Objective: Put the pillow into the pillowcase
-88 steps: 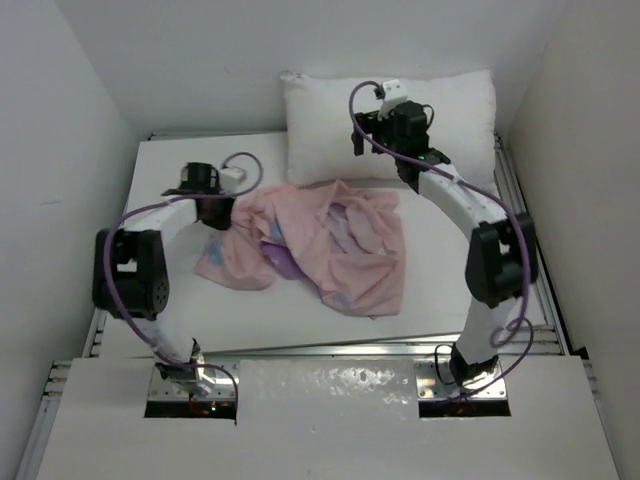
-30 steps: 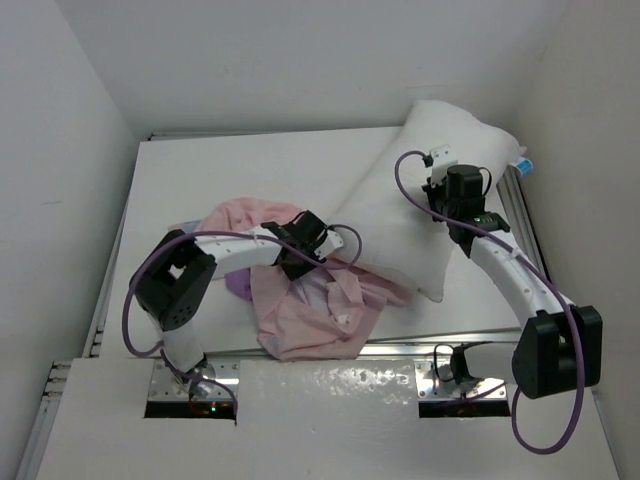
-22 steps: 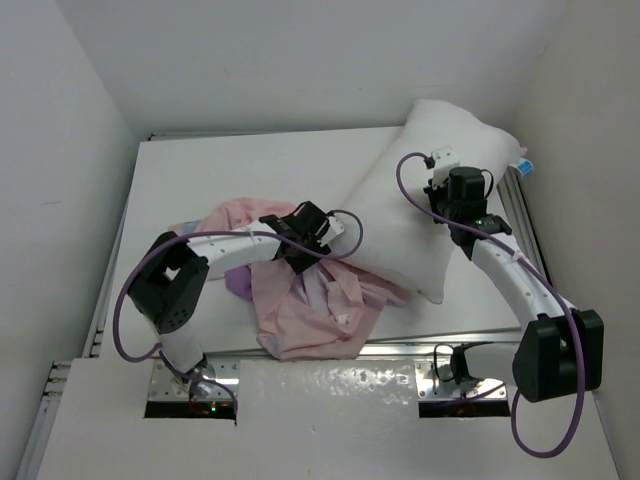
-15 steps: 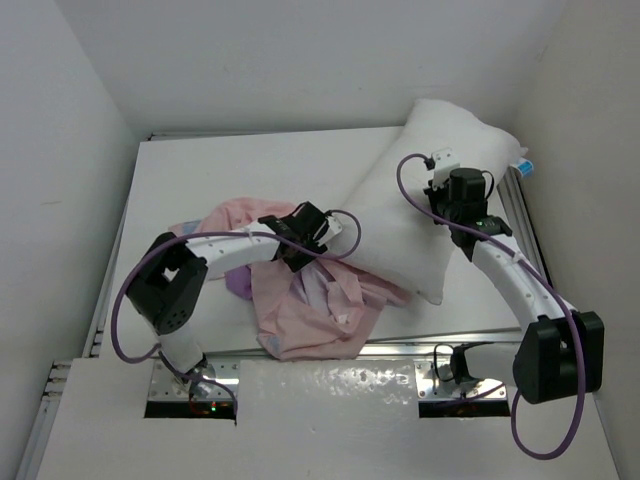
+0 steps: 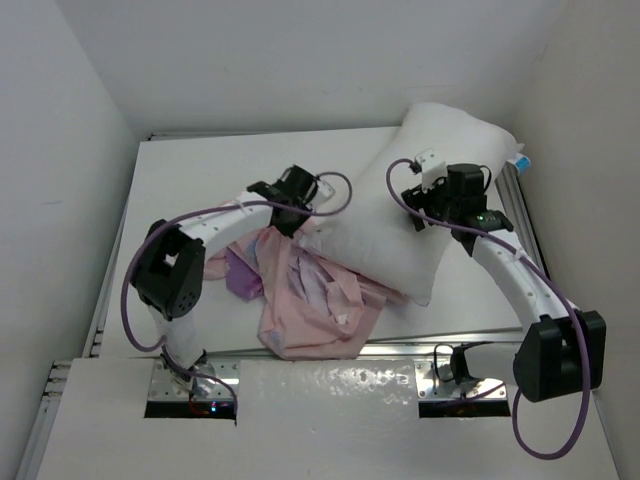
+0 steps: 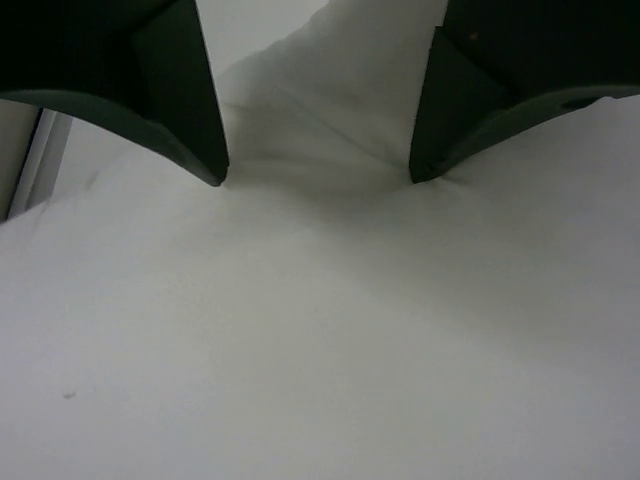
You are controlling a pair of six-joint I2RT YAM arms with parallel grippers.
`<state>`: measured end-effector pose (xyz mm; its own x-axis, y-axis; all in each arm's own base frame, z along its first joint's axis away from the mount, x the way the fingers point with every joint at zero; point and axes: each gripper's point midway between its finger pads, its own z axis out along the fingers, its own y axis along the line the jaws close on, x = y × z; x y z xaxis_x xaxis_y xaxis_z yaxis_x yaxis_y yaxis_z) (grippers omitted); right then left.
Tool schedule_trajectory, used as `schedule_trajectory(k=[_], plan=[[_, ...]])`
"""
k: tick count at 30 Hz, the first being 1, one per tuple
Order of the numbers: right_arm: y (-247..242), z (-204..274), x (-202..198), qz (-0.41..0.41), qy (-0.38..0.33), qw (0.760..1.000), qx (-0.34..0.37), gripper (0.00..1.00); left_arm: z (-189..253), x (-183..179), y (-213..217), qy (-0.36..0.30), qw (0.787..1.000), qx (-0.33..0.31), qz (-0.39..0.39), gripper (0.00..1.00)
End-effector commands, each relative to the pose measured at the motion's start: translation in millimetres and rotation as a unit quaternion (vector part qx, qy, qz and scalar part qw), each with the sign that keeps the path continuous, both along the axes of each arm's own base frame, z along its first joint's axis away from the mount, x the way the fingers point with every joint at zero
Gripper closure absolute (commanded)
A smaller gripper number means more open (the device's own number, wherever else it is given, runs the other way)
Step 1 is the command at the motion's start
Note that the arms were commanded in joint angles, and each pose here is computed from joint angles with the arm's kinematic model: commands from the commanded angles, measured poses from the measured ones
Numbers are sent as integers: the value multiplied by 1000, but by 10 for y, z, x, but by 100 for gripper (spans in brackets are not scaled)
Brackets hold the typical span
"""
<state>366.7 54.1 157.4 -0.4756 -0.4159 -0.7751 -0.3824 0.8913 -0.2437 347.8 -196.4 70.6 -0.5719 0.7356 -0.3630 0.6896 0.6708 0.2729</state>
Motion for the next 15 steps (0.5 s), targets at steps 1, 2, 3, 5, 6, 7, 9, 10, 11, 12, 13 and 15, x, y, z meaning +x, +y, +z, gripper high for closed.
schedule_trajectory(k=[1, 2, 3, 5, 6, 7, 9, 10, 11, 12, 13, 15], plan=[[586, 357, -99, 155, -30, 987, 28, 22, 606, 349, 248, -55, 994, -73, 66, 100], [727, 437, -140, 191, -44, 980, 35, 18, 619, 398, 367, -58, 992, -74, 80, 100], [888, 491, -189, 232, -61, 970, 24, 16, 628, 408, 394, -61, 992, -75, 82, 100], [1127, 604, -237, 297, -86, 951, 20, 9, 643, 408, 420, -66, 991, -81, 85, 100], [1258, 586, -283, 325, -82, 942, 21, 8, 645, 401, 405, -65, 991, -86, 84, 100], [1347, 673, -255, 343, -89, 935, 23, 8, 654, 403, 404, -66, 990, -88, 85, 100], [1503, 510, -209, 371, -52, 926, 36, 8, 675, 434, 424, -70, 989, -90, 91, 100], [1575, 513, -100, 379, -45, 923, 38, 9, 697, 465, 453, -73, 988, -91, 97, 100], [1621, 499, -71, 388, -39, 920, 40, 9, 712, 477, 476, -75, 988, -92, 100, 100], [1713, 587, -53, 404, -42, 913, 45, 8, 727, 487, 494, -76, 987, -94, 103, 100], [1765, 574, -30, 414, -40, 908, 44, 9, 751, 497, 504, -78, 986, -99, 106, 100], [1895, 502, 56, 437, -35, 898, 43, 8, 779, 519, 553, -78, 984, -112, 112, 100]])
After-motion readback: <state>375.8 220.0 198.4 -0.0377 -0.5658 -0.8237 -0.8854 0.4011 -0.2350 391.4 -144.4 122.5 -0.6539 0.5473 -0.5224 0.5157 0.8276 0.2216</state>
